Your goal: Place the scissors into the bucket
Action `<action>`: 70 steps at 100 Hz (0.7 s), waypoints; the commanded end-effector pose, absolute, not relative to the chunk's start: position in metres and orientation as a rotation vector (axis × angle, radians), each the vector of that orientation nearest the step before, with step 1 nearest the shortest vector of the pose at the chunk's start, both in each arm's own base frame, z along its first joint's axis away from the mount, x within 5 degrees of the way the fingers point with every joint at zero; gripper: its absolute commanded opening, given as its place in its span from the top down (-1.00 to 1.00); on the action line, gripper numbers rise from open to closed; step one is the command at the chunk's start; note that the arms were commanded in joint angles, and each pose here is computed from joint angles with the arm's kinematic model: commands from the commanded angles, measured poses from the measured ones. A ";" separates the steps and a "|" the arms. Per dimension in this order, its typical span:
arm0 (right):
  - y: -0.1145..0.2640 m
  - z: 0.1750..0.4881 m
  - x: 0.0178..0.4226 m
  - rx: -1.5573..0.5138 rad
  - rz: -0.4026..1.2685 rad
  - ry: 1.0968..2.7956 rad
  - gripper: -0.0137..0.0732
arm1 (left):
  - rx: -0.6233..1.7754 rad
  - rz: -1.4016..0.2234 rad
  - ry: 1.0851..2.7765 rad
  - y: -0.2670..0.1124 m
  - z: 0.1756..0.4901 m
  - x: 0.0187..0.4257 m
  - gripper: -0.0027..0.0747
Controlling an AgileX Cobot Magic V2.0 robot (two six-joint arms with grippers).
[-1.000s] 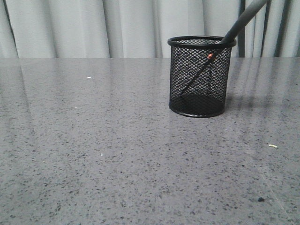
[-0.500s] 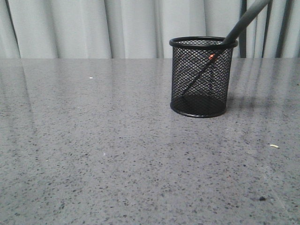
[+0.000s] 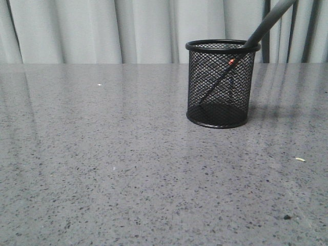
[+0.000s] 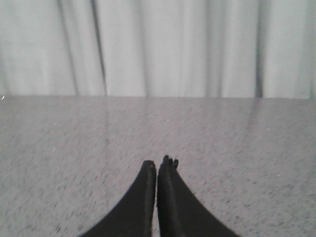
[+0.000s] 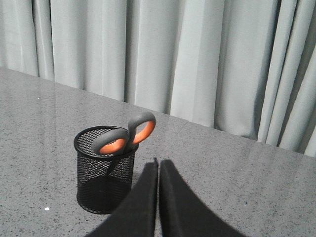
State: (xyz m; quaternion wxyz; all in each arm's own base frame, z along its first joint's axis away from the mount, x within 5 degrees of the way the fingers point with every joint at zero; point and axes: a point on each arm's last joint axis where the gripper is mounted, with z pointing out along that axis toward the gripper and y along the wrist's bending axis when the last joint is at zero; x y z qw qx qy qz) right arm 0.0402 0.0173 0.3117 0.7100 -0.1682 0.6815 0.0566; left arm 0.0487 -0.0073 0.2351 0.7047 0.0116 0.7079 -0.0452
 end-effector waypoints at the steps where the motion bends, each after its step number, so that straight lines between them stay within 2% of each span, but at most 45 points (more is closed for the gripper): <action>1: 0.016 0.327 0.039 -0.344 0.118 1.420 0.79 | -0.085 -0.085 1.482 -0.002 0.237 0.047 0.98; 17: 0.016 0.327 0.039 -0.344 0.118 1.421 0.79 | -0.059 -0.027 1.527 -0.001 0.225 0.050 0.98; 46: 0.016 0.326 0.039 -0.345 0.118 1.422 0.79 | -0.065 -0.008 1.700 0.001 0.182 0.055 0.98; 54: 0.016 0.326 0.039 -0.345 0.118 1.422 0.79 | -0.045 0.006 1.755 0.000 0.178 0.054 0.98; 70: 0.016 0.326 0.039 -0.345 0.118 1.422 0.79 | -0.043 0.008 1.760 0.000 0.177 0.054 0.98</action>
